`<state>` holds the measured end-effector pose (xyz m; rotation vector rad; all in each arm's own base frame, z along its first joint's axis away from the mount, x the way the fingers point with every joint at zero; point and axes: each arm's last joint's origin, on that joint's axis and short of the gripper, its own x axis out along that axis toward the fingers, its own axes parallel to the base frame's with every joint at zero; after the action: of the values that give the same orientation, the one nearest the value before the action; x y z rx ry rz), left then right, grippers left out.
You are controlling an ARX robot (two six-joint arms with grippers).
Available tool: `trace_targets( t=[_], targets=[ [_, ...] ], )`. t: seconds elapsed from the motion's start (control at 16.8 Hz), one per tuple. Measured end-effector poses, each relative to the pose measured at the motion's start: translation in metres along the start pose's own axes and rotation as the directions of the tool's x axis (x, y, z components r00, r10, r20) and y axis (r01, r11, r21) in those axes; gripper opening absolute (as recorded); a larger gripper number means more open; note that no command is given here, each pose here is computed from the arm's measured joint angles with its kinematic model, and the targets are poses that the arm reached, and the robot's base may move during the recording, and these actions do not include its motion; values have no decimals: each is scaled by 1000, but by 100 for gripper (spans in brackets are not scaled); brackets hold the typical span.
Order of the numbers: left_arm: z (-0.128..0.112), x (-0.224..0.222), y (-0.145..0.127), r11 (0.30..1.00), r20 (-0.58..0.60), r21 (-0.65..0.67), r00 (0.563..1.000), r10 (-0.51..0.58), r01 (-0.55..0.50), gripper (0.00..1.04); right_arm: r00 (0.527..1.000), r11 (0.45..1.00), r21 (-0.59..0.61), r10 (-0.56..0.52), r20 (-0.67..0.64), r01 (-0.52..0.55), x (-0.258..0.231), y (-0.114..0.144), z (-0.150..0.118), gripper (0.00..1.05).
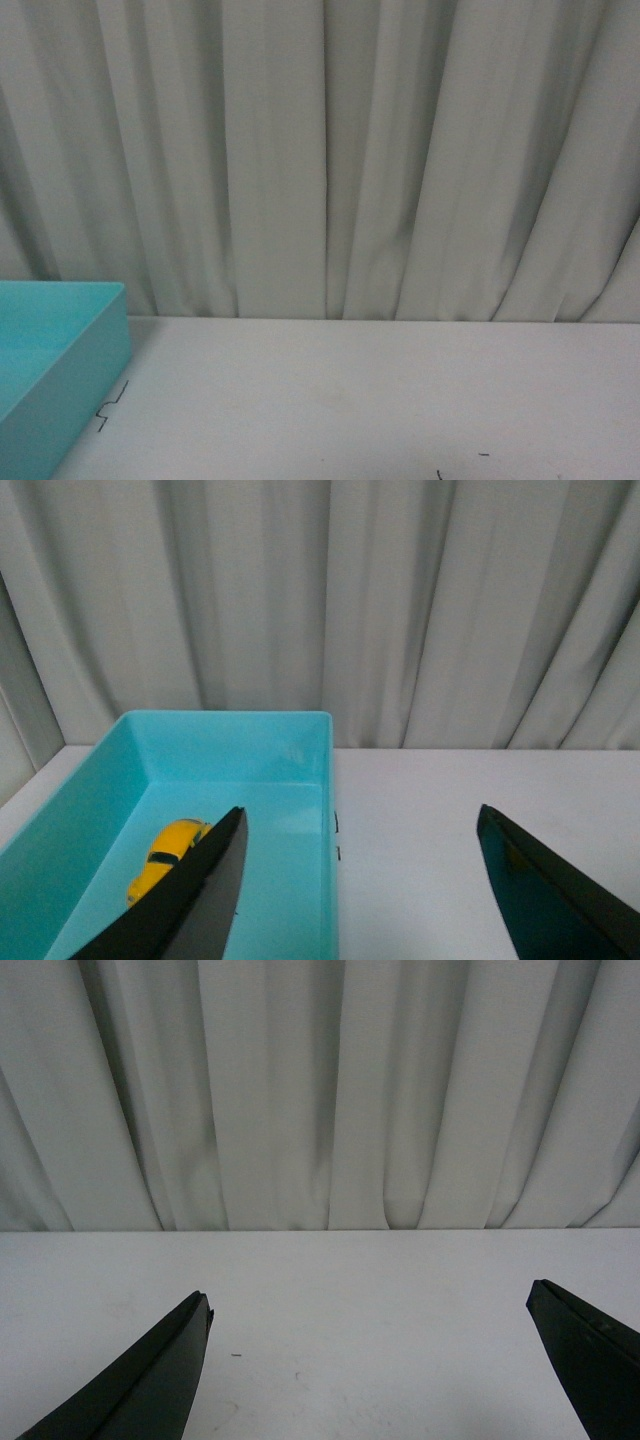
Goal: Wind up and store yellow beetle toy
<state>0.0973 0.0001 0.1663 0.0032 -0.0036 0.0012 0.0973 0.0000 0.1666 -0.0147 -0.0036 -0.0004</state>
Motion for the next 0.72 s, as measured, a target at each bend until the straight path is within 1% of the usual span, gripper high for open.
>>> trace_targets(
  t=[0.12, 0.18, 0.24, 0.72],
  targets=[
    [0, 0, 0, 1000, 0, 0, 1000, 0, 0, 93, 1000, 1000, 0, 0, 0, 0, 0, 0, 0, 98],
    [0, 0, 0, 1000, 0, 0, 1000, 0, 0, 100, 1000, 1000, 0, 0, 0, 0, 0, 0, 0, 98],
    [0, 0, 0, 1000, 0, 0, 1000, 0, 0, 97, 1000, 1000, 0, 0, 0, 0, 0, 0, 0, 98],
    [0, 0, 0, 1000, 1, 0, 1000, 0, 0, 98, 1000, 1000, 0, 0, 1, 0, 0, 0, 0, 98]
  ],
)
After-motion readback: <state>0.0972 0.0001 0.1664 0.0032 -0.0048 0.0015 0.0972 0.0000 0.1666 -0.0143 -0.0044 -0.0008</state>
